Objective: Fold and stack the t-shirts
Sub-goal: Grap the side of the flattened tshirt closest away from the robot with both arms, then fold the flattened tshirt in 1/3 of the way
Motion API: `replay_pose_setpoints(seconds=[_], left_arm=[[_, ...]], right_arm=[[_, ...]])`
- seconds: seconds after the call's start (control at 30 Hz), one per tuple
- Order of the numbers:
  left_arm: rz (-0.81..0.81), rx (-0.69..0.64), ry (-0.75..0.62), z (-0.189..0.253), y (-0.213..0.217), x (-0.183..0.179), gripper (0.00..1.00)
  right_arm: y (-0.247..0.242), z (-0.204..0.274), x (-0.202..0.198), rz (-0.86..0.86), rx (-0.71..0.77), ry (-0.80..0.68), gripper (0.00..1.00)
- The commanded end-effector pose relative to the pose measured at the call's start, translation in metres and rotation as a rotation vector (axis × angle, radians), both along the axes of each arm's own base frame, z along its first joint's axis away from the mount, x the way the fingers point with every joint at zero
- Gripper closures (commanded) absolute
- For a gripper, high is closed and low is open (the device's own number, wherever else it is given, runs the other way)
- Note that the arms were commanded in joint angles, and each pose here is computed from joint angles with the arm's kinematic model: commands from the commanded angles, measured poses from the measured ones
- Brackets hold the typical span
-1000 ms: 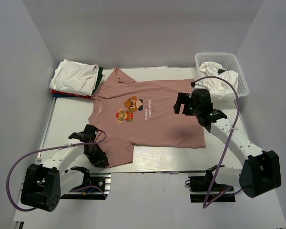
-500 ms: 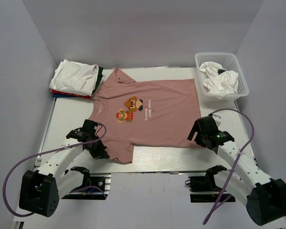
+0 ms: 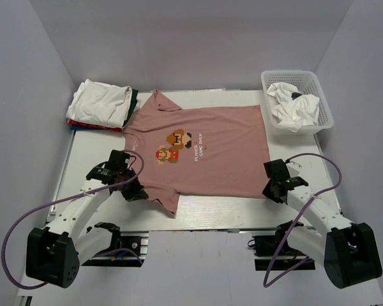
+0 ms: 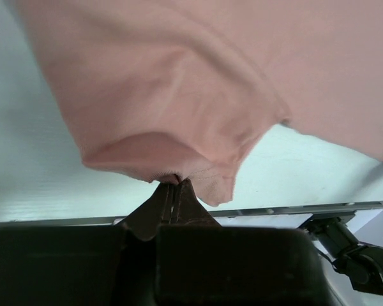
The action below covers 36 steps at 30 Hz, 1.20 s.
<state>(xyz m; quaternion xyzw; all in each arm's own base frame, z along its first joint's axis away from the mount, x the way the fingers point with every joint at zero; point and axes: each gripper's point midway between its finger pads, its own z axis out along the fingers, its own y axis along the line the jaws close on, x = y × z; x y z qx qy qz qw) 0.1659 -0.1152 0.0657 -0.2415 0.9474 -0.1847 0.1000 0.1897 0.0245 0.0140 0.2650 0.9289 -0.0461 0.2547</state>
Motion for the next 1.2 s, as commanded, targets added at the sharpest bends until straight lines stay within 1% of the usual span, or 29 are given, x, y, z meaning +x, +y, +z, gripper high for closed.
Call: replay_pose_setpoints(seconds=[0.0,0.1,0.13,0.17,0.23,0.3,0.33,0.37,0.43,0.47,0.5,0.53,0.57,0.6,0.63,0.67,0.7,0.77,0.8,0.83,0.9,0.97,1.0,1.03,1.07,1.13,1.17], left_arm=[[-0.03,-0.016,-0.136,0.027,-0.006,0.028,1.0],[-0.069,-0.023,-0.191,0.04,-0.011,0.042,1.0],[-0.076,-0.029,-0.234,0.05,-0.013,0.051,1.0],[-0.082,-0.043,-0.246,0.054,-0.016,0.055,1.0],[-0.095,-0.062,-0.308,0.069,-0.021,0.067,1.0],[-0.071,-0.039,-0.383,0.083,-0.018,0.086,1.0],[-0.065,-0.03,-0.395,0.086,-0.018,0.093,1.0],[-0.053,-0.017,-0.417,0.088,-0.018,0.105,1.0],[-0.035,-0.018,-0.469,0.103,-0.018,0.125,1.0],[-0.027,-0.015,-0.502,0.11,-0.019,0.137,1.0],[-0.018,-0.013,-0.503,0.112,-0.02,0.15,1.0],[-0.02,0.002,-0.501,0.111,-0.019,0.157,1.0],[0.013,0.052,-0.506,0.11,-0.011,0.167,1.0],[0.029,0.067,-0.529,0.122,-0.01,0.18,1.0],[0.042,0.091,-0.491,0.111,-0.006,0.188,1.0],[0.067,0.135,-0.486,0.11,0.001,0.195,1.0],[0.098,0.145,-0.494,0.116,0.004,0.202,1.0],[0.114,0.149,-0.536,0.117,0.003,0.218,1.0],[0.102,0.144,-0.61,0.133,0.0,0.234,1.0],[0.088,0.151,-0.636,0.137,-0.001,0.241,1.0],[0.081,0.154,-0.644,0.141,-0.005,0.257,1.0],[0.081,0.197,-0.673,0.147,-0.001,0.273,1.0],[0.081,0.207,-0.674,0.144,0.002,0.281,1.0],[0.071,0.228,-0.656,0.131,0.002,0.29,1.0],[0.068,0.241,-0.669,0.135,0.002,0.299,1.0],[0.065,0.26,-0.66,0.128,0.002,0.311,1.0],[0.067,0.287,-0.63,0.117,0.007,0.321,1.0]], right_arm=[[0.001,0.003,0.018,-0.032,0.019,-0.075,0.76],[0.003,0.006,0.024,-0.01,0.017,-0.082,1.0],[0.007,0.007,0.024,0.009,0.034,-0.076,1.0],[0.01,0.014,0.031,0.02,0.042,-0.099,1.0],[0.015,0.017,0.034,0.056,0.054,-0.096,1.0],[0.02,0.027,0.046,0.085,0.064,-0.122,1.0],[0.023,0.028,0.048,0.109,0.069,-0.122,1.0],[0.027,0.038,0.061,0.117,0.076,-0.157,1.0],[0.029,0.039,0.069,0.137,0.067,-0.153,1.0],[0.032,0.054,0.085,0.141,0.062,-0.188,1.0],[0.034,0.059,0.094,0.145,0.064,-0.209,1.0],[0.035,0.057,0.097,0.158,0.052,-0.197,1.0],[0.037,0.078,0.115,0.153,0.052,-0.25,1.0],[0.037,0.077,0.119,0.152,0.041,-0.238,1.0],[0.037,0.078,0.125,0.146,0.034,-0.235,1.0],[0.035,0.096,0.139,0.135,0.009,-0.279,1.0],[0.033,0.099,0.144,0.127,0.001,-0.285,1.0],[0.029,0.102,0.157,0.113,-0.031,-0.29,1.0],[0.029,0.111,0.165,0.113,-0.046,-0.307,1.0],[0.026,0.104,0.17,0.11,-0.071,-0.276,1.0],[0.023,0.114,0.182,0.106,-0.098,-0.286,1.0],[0.023,0.119,0.198,0.099,-0.108,-0.283,1.0],[0.019,0.114,0.202,0.097,-0.13,-0.264,1.0],[0.02,0.123,0.21,0.09,-0.13,-0.286,1.0],[0.019,0.118,0.212,0.091,-0.139,-0.271,1.0],[0.015,0.122,0.224,0.074,-0.155,-0.279,1.0],[0.014,0.118,0.226,0.081,-0.163,-0.265,1.0]])
